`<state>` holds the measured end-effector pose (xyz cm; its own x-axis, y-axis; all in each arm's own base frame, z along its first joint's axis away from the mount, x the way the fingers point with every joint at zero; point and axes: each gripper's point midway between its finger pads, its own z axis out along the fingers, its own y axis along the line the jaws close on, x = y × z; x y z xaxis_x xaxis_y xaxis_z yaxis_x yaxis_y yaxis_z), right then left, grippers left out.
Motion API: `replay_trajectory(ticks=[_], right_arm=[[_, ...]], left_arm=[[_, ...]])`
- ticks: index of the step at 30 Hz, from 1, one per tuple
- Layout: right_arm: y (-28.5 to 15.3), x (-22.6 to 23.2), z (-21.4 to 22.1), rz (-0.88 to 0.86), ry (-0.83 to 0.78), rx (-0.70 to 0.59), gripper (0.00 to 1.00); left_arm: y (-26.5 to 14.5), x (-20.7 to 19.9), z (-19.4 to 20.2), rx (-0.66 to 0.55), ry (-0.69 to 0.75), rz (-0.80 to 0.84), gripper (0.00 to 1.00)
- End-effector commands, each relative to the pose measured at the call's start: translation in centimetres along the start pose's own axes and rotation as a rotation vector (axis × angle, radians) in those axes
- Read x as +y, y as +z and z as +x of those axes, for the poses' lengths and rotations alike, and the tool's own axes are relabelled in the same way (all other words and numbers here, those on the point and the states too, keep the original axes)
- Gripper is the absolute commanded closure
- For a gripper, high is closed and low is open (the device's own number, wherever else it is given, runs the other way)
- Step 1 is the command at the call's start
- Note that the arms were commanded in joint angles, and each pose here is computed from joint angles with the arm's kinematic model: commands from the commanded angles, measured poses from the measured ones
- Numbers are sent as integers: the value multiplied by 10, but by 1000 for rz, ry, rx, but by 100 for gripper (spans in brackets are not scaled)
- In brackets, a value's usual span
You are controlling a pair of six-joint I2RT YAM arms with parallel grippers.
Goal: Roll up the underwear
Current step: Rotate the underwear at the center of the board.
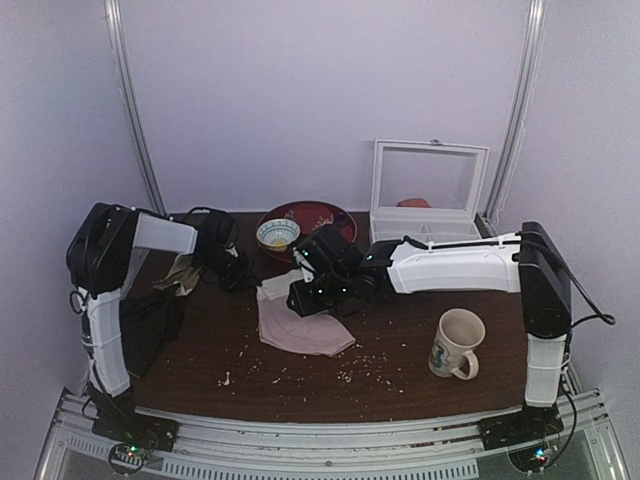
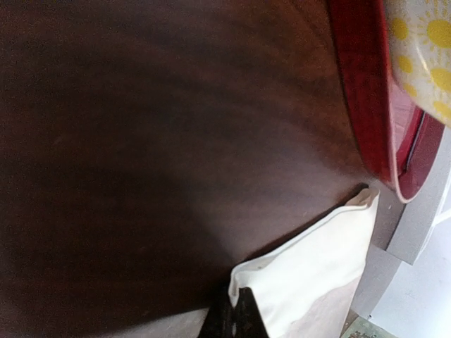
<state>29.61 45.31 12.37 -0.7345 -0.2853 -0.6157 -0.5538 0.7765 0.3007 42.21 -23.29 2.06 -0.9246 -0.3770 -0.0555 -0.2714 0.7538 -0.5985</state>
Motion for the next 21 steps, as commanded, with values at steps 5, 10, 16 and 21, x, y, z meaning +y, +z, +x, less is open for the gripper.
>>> replay_trajectory(ticks=[5,10,16,21], right_arm=[[-7,39,21,-48,-207,67,69],[0,47,41,-51,-255,124,73],[9,3,48,25,-118,134,75],[16,-41,50,91,-23,134,75]], left_arm=[[-53,46,38,-89,-148,-168,100],[-74,58,64,-118,-169,-222,100],[-80,69,84,-140,-184,-221,100],[-80,67,86,-147,-169,-221,100]])
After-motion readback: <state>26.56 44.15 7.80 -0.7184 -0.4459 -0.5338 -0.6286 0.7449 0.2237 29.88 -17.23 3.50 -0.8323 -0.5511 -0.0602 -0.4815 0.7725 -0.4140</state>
